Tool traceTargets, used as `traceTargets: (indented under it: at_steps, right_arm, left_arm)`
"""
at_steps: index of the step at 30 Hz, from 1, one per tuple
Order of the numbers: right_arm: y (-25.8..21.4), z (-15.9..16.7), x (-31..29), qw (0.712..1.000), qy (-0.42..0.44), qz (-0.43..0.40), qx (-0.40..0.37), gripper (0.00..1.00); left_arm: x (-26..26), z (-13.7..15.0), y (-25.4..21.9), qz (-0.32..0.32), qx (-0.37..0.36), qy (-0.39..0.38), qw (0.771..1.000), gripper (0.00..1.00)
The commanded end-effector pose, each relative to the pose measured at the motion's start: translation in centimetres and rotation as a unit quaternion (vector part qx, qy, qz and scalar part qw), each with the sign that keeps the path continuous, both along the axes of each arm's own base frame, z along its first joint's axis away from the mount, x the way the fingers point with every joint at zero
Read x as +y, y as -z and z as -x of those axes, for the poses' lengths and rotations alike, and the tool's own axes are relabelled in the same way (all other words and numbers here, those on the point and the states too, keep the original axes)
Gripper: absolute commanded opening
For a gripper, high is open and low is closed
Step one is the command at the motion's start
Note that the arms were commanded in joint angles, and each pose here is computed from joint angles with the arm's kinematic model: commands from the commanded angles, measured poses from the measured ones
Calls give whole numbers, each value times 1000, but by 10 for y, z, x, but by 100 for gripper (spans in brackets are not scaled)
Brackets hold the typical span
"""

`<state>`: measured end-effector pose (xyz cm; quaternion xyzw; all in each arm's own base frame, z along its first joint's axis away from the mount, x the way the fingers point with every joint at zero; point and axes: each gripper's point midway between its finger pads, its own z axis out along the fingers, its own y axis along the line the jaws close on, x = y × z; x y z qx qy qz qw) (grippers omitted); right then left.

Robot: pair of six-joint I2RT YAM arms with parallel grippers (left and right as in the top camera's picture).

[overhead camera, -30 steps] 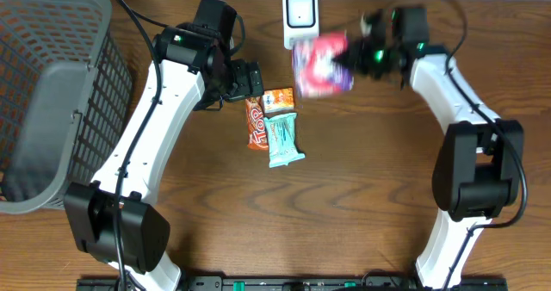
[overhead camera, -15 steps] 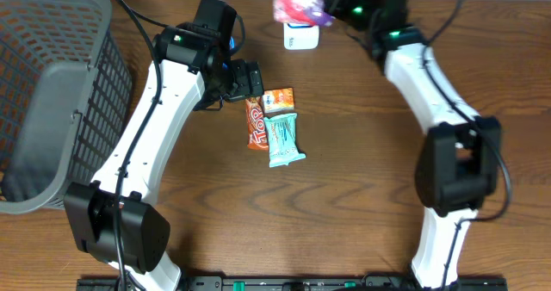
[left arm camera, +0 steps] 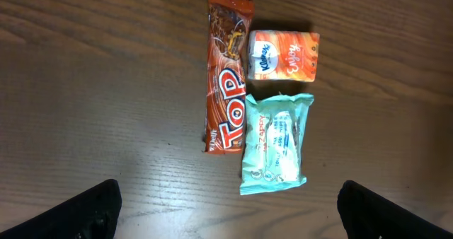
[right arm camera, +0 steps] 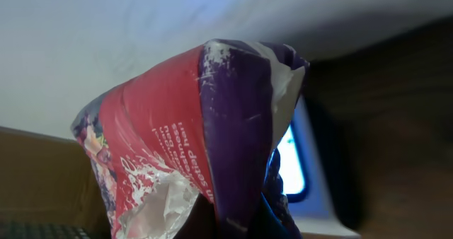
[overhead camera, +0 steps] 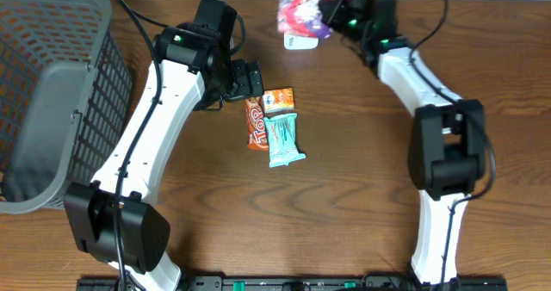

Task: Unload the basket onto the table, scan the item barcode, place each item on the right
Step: 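Carry the purple-red pack with the right gripper to the white scanner, then move the purple-red pack right and place it at the table's right edge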

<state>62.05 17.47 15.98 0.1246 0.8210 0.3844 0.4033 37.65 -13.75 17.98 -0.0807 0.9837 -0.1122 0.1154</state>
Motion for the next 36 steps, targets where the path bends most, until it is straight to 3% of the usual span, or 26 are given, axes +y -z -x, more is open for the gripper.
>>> traceTargets:
  at_steps: [1, 4, 7, 12, 16, 20, 25, 26, 27, 28, 29, 31, 36]
  right_arm:
    - [-103, 3, -42, 996, 14, 6, -88, 1]
    - [-123, 15, -94, 994, 48, 52, -84, 1]
    - [-114, 34, -162, 985, 121, 123, -29, 1]
    - [-72, 85, -282, 937, 222, 250, 100, 1]
    - [-42, 124, -347, 893, 277, 300, 188, 1]
    - [-25, 147, -396, 854, 311, 346, 233, 9]
    - [-7, 195, -460, 755, 388, 422, 318, 33]
    - [-4, 204, -468, 742, 394, 429, 333, 45]
    - [2, 210, -474, 733, 393, 434, 347, 68]
    - [7, 215, -478, 730, 389, 435, 357, 91]
    - [13, 219, -480, 727, 385, 433, 368, 99]
    - [22, 223, -477, 737, 368, 421, 381, 99]
    - [38, 185, -423, 848, 229, 350, 326, 99]
  left_arm:
    - [3, 1, 6, -10, 5, 5, 1000, 98]
    - [3, 1, 6, -10, 5, 5, 1000, 98]
    - [3, 1, 6, -10, 5, 5, 1000, 98]
    - [3, 1, 6, -10, 5, 5, 1000, 98]
    - [3, 1, 6, -10, 5, 5, 1000, 98]
    - [3, 1, 6, -10, 5, 5, 1000, 98]
    - [3, 1, 6, -10, 5, 5, 1000, 98]
    - [3, 1, 6, -10, 5, 5, 1000, 98]
    - [3, 1, 6, -10, 5, 5, 1000, 98]
    - [3, 1, 6, -10, 5, 5, 1000, 98]
    - [3, 1, 6, -10, 5, 5, 1000, 98]
    - [3, 1, 6, -10, 5, 5, 1000, 98]
    - [3, 1, 6, -11, 5, 5, 1000, 98]
